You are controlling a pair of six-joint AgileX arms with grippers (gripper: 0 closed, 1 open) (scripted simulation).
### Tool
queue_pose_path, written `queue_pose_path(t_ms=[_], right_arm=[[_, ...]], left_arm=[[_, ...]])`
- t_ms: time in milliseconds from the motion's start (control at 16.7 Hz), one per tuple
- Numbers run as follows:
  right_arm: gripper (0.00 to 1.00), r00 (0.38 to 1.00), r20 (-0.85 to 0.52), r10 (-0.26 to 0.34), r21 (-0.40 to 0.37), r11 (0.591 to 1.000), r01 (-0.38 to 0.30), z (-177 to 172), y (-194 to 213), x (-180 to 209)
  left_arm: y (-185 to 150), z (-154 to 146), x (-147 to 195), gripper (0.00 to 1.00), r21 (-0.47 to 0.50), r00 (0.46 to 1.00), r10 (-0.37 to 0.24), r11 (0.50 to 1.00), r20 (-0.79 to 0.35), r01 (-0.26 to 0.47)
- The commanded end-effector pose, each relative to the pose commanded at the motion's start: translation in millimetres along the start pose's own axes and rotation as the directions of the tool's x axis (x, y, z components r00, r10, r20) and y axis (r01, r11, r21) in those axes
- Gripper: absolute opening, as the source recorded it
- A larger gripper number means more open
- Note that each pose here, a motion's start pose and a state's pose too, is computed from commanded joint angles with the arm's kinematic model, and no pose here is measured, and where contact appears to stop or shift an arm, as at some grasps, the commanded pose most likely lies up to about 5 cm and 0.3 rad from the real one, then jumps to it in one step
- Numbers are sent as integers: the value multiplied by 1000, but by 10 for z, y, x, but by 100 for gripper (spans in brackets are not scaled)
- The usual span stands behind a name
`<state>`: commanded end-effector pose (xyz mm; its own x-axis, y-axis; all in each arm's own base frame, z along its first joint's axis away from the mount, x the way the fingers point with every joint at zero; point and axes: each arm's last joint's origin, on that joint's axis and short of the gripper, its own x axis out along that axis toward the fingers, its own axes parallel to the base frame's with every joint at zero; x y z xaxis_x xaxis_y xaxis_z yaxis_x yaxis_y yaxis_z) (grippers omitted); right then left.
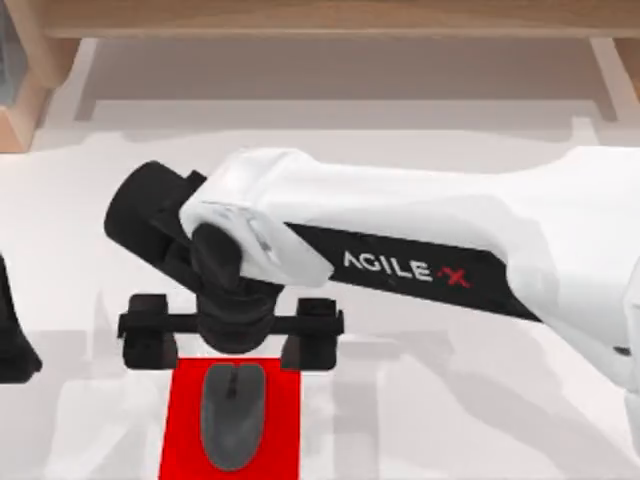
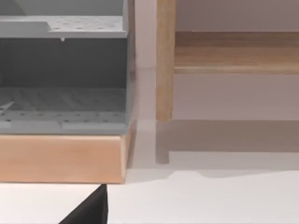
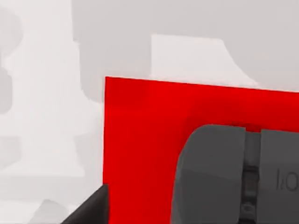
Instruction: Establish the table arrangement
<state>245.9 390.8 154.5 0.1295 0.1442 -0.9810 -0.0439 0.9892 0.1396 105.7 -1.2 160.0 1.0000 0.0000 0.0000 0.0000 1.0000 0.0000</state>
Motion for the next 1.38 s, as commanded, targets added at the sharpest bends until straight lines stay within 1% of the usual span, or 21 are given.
queue_pose_path(t_ms=[180,300,420,480,540,600,660,720,780,840,960,1020,1140,1200,1260,1380], right_arm=[[100,988,49,147,-60,988,-144,386,-360,-68],[100,962,107,252,-129,963,-238,659,-711,-99],[100,918,190,349,-224,925,-306,907,-1150,-123],[100,888,239,392,-280,904,-323,1009,-1396,-136],[100,855,293,429,-341,882,-325,1092,-1657,-150],[100,817,349,460,-405,860,-311,1153,-1929,-164],[100,775,408,483,-468,839,-277,1190,-2209,-179],[100,730,466,500,-527,820,-225,1200,-2491,-196],[100,683,524,509,-578,801,-154,1184,-2771,-214],[100,635,579,511,-618,783,-67,1143,-3045,-231],[100,540,680,497,-656,741,144,991,-3561,-263],[100,494,724,482,-651,713,259,885,-3797,-278],[100,411,800,437,-598,638,485,636,-4213,-296],[100,375,832,410,-555,589,588,498,-4392,-302],[100,341,860,379,-504,532,680,357,-4554,-305],[100,289,907,308,-399,403,824,94,-4828,-295]], left_arm=[[0,0,0,100,0,1000,0,1000,0,0],[0,0,0,100,0,1000,0,1000,0,0],[0,0,0,100,0,1000,0,1000,0,0],[0,0,0,100,0,1000,0,1000,0,0],[0,0,0,100,0,1000,0,1000,0,0],[0,0,0,100,0,1000,0,1000,0,0],[0,0,0,100,0,1000,0,1000,0,0],[0,0,0,100,0,1000,0,1000,0,0],[0,0,0,100,0,1000,0,1000,0,0],[0,0,0,100,0,1000,0,1000,0,0],[0,0,0,100,0,1000,0,1000,0,0],[0,0,0,100,0,1000,0,1000,0,0],[0,0,0,100,0,1000,0,1000,0,0],[0,0,0,100,0,1000,0,1000,0,0],[0,0,0,100,0,1000,0,1000,0,0],[0,0,0,100,0,1000,0,1000,0,0]])
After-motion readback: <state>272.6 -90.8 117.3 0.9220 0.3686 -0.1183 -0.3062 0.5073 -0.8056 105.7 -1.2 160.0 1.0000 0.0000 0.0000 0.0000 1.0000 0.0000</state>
